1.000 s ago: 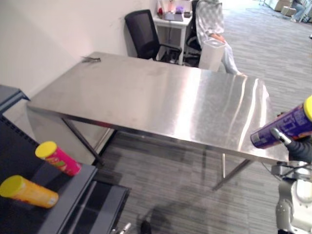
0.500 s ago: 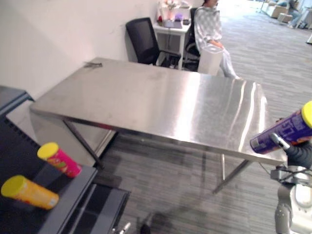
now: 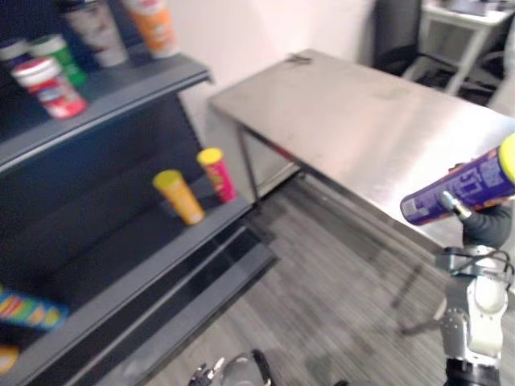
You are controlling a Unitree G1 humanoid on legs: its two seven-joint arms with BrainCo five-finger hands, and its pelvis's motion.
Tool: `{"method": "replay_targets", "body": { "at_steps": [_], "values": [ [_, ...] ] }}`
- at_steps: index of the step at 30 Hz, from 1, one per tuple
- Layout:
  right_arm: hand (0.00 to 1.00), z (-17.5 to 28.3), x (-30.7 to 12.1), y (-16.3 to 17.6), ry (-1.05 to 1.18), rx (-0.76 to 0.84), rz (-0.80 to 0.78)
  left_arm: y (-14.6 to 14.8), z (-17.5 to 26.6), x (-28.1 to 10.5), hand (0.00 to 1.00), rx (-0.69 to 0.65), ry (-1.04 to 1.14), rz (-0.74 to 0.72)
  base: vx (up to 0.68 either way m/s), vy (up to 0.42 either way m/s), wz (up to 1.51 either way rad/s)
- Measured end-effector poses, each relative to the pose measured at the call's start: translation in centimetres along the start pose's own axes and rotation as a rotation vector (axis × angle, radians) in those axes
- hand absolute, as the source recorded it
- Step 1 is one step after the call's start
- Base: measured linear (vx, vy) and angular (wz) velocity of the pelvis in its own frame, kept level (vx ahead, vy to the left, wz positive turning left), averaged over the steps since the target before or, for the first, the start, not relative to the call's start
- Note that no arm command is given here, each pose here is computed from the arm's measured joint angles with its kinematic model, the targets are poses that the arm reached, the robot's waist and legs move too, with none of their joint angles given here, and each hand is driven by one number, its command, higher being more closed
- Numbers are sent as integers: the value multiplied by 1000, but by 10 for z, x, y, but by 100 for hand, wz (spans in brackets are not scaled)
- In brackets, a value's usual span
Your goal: Put the gum and the chips on the shelf.
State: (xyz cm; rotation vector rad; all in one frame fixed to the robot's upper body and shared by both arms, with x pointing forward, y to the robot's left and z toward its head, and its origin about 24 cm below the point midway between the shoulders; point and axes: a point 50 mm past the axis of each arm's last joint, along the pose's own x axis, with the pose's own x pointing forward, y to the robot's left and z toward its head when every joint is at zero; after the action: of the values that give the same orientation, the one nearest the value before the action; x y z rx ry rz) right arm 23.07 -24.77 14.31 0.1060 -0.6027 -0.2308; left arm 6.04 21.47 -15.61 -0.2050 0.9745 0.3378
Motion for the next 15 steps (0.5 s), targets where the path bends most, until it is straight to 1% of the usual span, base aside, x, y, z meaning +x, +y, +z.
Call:
{"method": "replay_targets", "body": {
  "at_steps": [3,6,12,15],
  "values": [
    [100,-3,-2,-2,14,1,-11,6,-3,-1,0,-22,12,24,5,141,114],
    [100,-6,-4,1,21,26,-11,13,-7,-4,0,-42,22,54,17,175,66],
    [100,-12,-15,-4,64,27,-57,10,-4,-1,0,-38,22,49,8,160,38],
    [100,-14,-15,-1,70,20,-58,10,0,1,0,-35,12,51,-50,125,8]
  ]
}}
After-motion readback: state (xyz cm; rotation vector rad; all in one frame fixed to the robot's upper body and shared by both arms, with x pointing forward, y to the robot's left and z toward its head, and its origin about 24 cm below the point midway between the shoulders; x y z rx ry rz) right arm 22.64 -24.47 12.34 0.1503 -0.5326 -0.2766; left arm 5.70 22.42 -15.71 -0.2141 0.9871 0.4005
